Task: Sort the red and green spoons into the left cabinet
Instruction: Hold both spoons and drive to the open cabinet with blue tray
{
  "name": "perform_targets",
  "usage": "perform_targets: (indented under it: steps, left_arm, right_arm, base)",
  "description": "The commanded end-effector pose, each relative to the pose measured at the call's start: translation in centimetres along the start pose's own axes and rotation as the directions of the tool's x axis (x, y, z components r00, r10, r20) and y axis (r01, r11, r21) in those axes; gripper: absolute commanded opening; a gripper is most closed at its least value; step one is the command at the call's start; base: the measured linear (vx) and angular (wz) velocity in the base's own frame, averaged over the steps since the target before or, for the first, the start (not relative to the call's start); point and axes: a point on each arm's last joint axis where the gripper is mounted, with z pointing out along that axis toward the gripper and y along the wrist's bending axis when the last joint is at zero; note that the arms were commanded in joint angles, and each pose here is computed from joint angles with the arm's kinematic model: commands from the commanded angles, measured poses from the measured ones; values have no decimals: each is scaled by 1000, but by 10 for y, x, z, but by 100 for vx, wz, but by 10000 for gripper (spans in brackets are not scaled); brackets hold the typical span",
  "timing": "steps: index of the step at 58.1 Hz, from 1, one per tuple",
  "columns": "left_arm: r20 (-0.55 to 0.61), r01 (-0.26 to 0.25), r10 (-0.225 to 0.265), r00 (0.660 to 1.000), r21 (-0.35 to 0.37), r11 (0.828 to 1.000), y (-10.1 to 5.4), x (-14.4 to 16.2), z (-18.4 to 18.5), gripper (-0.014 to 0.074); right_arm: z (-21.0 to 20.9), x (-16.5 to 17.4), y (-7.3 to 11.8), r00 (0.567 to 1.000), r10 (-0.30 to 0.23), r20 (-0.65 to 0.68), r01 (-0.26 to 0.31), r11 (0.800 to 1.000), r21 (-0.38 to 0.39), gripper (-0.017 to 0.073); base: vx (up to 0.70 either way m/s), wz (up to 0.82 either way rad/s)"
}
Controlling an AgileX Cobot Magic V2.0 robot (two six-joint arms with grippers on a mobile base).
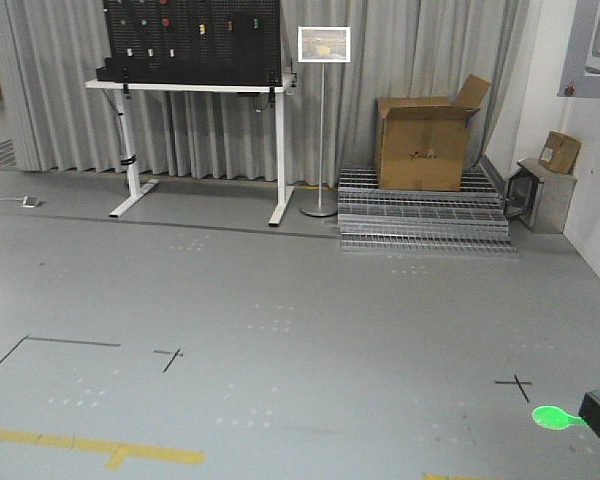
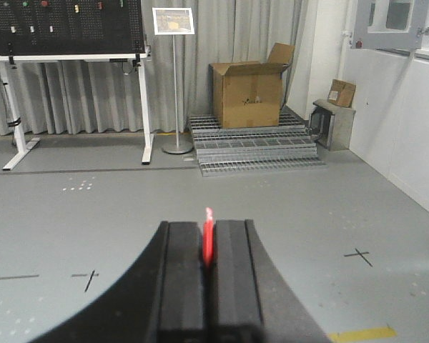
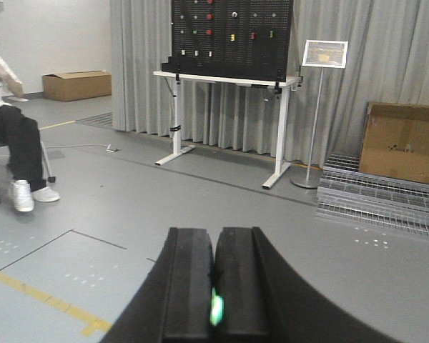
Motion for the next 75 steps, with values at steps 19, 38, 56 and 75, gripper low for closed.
perform_targets:
  steps: [19, 38, 56, 75]
  left_arm:
    - [75, 7, -10, 997, 42, 999, -4, -14, -1, -3]
    - [76, 7, -10, 997, 43, 999, -4, -15, -1, -3]
    - [76, 7, -10, 997, 43, 999, -4, -15, -1, -3]
    - [76, 7, -10, 997, 43, 999, -4, -15, -1, -3]
  right_arm:
    - [0, -15, 3, 996, 4, 92, -1, 999, -32, -4]
    - [0, -15, 3, 996, 4, 92, -1, 999, -32, -4]
    - [0, -15, 3, 996, 4, 92, -1, 999, -32, -4]
    - [0, -15, 3, 996, 4, 92, -1, 999, -32, -4]
  base:
    - [70, -7]
    - [72, 1]
    - [73, -7]
    - [73, -21]
